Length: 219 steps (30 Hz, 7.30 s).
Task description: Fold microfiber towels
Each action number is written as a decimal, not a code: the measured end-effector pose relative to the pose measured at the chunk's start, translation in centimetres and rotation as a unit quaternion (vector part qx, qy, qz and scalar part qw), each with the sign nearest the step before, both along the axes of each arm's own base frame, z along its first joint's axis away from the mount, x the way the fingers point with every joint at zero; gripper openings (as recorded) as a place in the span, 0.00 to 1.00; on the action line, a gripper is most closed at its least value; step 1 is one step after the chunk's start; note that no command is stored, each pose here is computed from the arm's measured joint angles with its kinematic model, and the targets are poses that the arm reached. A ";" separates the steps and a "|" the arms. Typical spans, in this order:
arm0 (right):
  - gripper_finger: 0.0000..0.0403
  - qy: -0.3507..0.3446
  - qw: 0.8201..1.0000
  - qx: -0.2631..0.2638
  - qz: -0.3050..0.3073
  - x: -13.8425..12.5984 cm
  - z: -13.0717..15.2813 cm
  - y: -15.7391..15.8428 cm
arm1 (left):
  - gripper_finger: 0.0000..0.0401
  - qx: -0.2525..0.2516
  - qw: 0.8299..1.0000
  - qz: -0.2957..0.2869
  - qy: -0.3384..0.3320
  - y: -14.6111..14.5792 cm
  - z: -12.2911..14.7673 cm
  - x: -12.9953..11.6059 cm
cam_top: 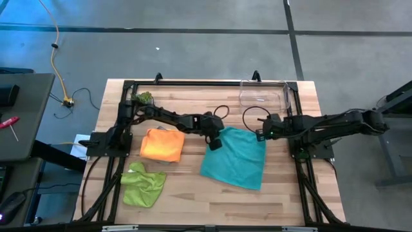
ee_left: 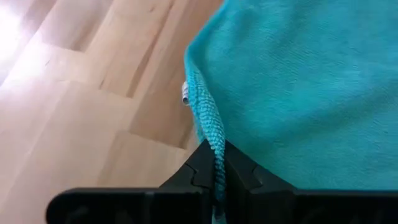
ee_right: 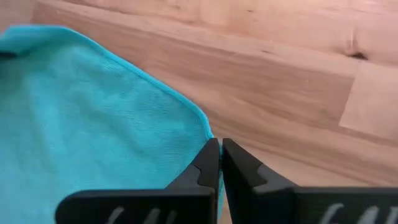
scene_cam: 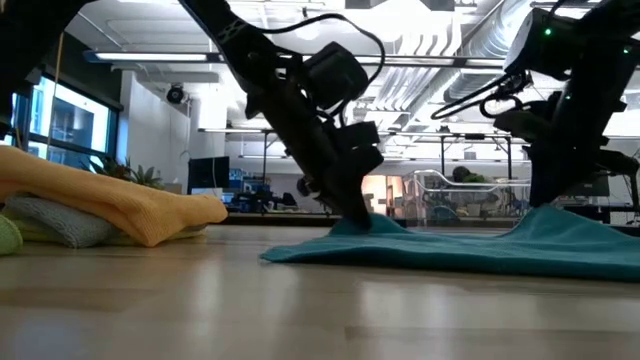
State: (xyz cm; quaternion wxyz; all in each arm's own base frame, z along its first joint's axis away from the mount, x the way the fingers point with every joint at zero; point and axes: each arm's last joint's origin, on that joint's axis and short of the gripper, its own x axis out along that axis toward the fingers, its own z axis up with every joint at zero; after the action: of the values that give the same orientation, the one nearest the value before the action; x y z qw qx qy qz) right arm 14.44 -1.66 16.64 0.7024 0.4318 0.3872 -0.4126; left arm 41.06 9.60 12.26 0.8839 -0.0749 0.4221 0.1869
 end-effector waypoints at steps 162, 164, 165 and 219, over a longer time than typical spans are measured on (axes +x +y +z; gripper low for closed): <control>0.00 -0.030 0.914 -0.106 0.391 3.4 8.6 10.8 | 0.00 0.143 0.982 -0.081 -0.096 -8.1 10.3 -5.9; 0.00 -0.033 0.915 -0.100 0.390 3.6 8.3 11.0 | 0.00 0.130 0.985 -0.080 -0.085 -8.5 9.2 -6.5; 0.00 -0.041 0.915 -0.099 0.390 3.8 8.3 11.2 | 0.00 0.121 0.986 -0.084 -0.082 -8.8 8.7 -6.8; 0.00 0.096 0.886 -0.152 0.428 4.1 6.4 12.8 | 0.01 0.205 0.969 -0.122 -0.067 -8.5 7.7 -7.0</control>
State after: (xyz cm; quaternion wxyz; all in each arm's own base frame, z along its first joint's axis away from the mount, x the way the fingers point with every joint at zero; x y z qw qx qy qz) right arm 18.52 11.12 23.07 0.8274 0.0702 0.5323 -0.1648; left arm 34.08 1.13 19.94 0.9228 0.1480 0.3203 0.1548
